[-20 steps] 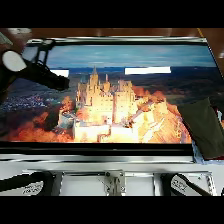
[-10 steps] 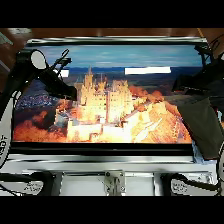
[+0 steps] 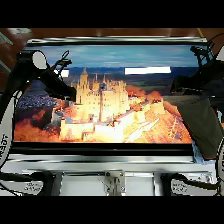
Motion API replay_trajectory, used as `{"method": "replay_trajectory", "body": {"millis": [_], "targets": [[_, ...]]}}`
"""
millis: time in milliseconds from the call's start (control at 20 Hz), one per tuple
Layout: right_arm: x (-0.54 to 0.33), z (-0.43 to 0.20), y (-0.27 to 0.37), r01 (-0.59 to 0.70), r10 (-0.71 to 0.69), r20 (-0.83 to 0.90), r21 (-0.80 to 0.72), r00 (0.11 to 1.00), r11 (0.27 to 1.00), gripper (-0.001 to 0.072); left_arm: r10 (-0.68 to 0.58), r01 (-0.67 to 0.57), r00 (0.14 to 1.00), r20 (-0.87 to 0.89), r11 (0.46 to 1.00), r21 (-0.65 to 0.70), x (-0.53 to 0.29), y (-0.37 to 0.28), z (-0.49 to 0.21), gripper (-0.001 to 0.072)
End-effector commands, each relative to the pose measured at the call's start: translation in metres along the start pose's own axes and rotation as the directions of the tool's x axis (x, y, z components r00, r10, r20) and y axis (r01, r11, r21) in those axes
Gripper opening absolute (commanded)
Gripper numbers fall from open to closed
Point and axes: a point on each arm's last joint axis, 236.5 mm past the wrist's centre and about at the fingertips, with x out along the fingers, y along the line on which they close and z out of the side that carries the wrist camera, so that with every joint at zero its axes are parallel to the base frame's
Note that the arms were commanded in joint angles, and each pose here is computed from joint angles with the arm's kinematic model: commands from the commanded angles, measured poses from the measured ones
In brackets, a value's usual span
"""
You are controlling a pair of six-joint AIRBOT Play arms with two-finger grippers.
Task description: Fold the shirts.
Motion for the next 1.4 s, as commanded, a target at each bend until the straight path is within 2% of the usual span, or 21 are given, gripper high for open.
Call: {"method": "replay_trajectory", "body": {"millis": [0, 1350], "targets": [[0.0, 0.0003, 0.0002, 0.0, 0.0, 0.0, -0.002, 1.0, 1.0, 0.0685, 0.001, -0.001, 1.0, 0.025, 1.0, -0.001, -0.0001, 0.0005, 0.006, 0.0626], [0.0, 0.0003, 0.0003, 0.0, 0.0, 0.0, -0.002, 1.0, 1.0, 0.0686, -0.004, 0.004, 1.0, 0.021, 1.0, -0.008, 0.0, -0.0012, 0.0051, 0.0626]]}}
